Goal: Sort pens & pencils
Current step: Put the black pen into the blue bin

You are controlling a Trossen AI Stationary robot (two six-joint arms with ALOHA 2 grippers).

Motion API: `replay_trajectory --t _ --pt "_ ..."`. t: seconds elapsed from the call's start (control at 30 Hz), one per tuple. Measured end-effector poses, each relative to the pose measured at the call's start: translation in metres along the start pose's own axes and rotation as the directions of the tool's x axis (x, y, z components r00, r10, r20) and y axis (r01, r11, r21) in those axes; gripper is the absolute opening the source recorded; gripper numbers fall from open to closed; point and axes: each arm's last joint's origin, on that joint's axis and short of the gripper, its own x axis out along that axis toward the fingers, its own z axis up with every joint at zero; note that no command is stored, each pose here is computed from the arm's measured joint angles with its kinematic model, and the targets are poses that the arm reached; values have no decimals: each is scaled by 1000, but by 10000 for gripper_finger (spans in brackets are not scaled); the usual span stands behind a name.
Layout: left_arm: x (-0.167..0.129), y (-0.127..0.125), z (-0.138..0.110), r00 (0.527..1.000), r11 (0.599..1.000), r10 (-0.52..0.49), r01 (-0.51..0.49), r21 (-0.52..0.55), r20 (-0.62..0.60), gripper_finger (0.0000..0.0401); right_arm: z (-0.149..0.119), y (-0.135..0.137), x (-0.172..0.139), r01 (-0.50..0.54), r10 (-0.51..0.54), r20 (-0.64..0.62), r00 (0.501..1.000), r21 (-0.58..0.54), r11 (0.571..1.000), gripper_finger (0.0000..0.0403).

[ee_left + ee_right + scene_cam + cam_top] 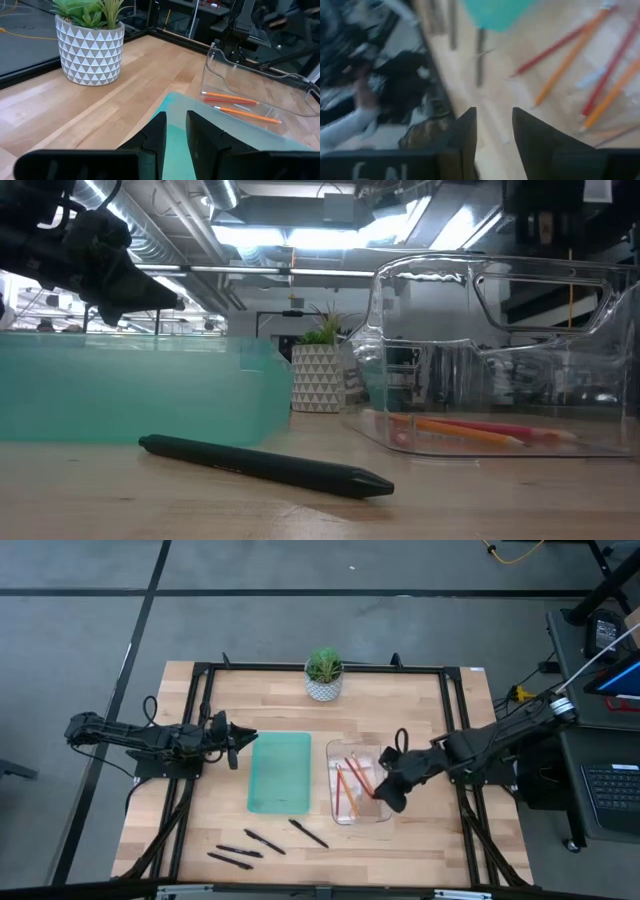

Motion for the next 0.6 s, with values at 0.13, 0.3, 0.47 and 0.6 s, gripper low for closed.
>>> replay_trajectory --t 0.13,0.3,0.47,0.6 --pt "0 0 0 1000 1000 0 0 0 0 69 5 10 -10 -58 60 16 998 -89 994 126" --pt "0 0 0 1000 1000 0 0 1 0 69 8 11 -20 -52 78 71 994 -318 947 126" --pt "0 0 0 1000 1000 0 0 1 1 69 17 6 -87 -84 237 244 940 -507 858 126" --pt "0 0 0 1000 1000 0 0 1 0 69 6 -2 -136 -98 384 325 864 -640 762 126"
